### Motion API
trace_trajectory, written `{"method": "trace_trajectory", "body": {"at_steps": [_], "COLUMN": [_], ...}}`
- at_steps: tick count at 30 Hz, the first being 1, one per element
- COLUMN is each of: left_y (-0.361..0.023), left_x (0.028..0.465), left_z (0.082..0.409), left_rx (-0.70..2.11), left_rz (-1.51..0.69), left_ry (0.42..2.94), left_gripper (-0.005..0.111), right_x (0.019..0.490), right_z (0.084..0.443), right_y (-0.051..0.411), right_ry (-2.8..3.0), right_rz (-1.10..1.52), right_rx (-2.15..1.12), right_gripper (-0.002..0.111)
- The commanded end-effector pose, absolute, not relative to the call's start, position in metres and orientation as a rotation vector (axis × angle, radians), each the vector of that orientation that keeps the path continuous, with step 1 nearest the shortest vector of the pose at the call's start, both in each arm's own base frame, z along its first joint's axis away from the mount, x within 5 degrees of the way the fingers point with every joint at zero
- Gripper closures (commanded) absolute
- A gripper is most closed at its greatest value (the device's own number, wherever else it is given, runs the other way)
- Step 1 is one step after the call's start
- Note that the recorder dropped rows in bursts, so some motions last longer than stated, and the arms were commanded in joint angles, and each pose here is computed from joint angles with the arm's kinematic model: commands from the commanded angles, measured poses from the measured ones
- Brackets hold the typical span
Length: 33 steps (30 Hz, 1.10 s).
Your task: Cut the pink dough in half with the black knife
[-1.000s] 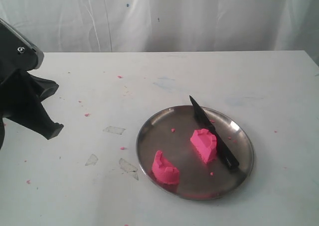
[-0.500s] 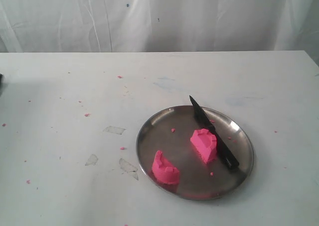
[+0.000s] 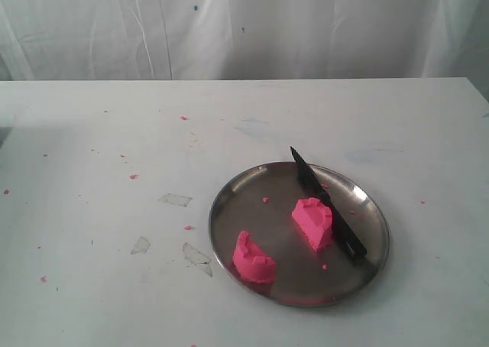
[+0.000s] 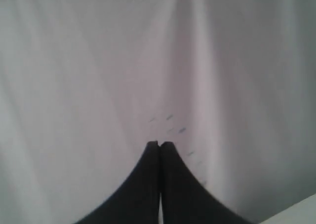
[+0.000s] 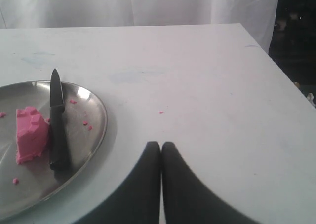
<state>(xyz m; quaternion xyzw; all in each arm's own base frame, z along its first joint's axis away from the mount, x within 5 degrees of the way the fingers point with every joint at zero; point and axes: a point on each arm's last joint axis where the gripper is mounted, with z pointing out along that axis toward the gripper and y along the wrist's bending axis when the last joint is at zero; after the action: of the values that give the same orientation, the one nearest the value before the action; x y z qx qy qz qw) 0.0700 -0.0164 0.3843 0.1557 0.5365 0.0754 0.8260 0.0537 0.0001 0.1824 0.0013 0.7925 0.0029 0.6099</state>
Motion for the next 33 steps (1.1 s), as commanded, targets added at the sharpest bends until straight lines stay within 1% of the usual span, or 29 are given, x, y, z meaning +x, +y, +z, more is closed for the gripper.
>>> {"method": "trace_trajectory", "body": {"at_steps": [1,2,4,7,8,10,11,12,14,15,17,19,23,33], "left_y": [-0.043,-0.044,-0.041,-0.026,-0.018,-0.007,-0.001,0.002,0.004,0.004,0.002,0.002,0.002,0.003], "left_x": [0.054,0.050,0.050,0.056,0.061,0.065,0.066,0.064,0.059,0.056,0.050,0.049,0.049,0.050], "left_z": [0.366,0.358,0.336,0.292,0.269,0.238,0.215,0.202,0.183,0.178,0.162,0.160,0.161,0.162], "left_rx": [0.513,0.512,0.471,0.283,0.196,0.037,-0.075,-0.139,-0.249,-0.273,-0.271,-0.181,-0.099,-0.114], "left_rz": [-0.096,-0.116,-0.125,-0.094,-0.062,-0.066,-0.078,-0.089,-0.122,-0.134,-0.124,-0.064,-0.014,0.007], "left_ry": [0.911,0.860,0.845,0.970,1.098,1.312,1.475,1.575,1.743,1.785,1.967,2.001,1.996,1.978], "left_gripper": [0.107,0.107,0.107,0.107,0.107,0.107,0.107,0.107,0.107,0.107,0.107,0.107,0.107,0.107], "right_x": [0.054,0.054,0.054,0.054,0.054,0.054,0.054,0.054,0.054,0.054,0.054,0.054,0.054,0.054], "right_z": [0.182,0.182,0.182,0.182,0.182,0.182,0.182,0.182,0.182,0.182,0.182,0.182,0.182,0.182], "right_y": [0.000,0.000,0.000,0.000,0.000,0.000,0.000,0.000,0.000,0.000,0.000,0.000,0.000,0.000], "right_ry": [1.826,1.826,1.826,1.826,1.826,1.826,1.826,1.826,1.826,1.826,1.826,1.826,1.826,1.826], "right_rz": [-0.004,-0.004,-0.004,-0.004,-0.004,-0.004,-0.004,-0.004,-0.004,-0.004,-0.004,-0.004,-0.004,-0.004], "right_rx": [0.003,0.003,0.003,0.003,0.003,0.003,0.003,0.003,0.003,0.003,0.003,0.003,0.003,0.003], "right_gripper": [0.108,0.108,0.108,0.108,0.108,0.108,0.108,0.108,0.108,0.108,0.108,0.108,0.108,0.108]}}
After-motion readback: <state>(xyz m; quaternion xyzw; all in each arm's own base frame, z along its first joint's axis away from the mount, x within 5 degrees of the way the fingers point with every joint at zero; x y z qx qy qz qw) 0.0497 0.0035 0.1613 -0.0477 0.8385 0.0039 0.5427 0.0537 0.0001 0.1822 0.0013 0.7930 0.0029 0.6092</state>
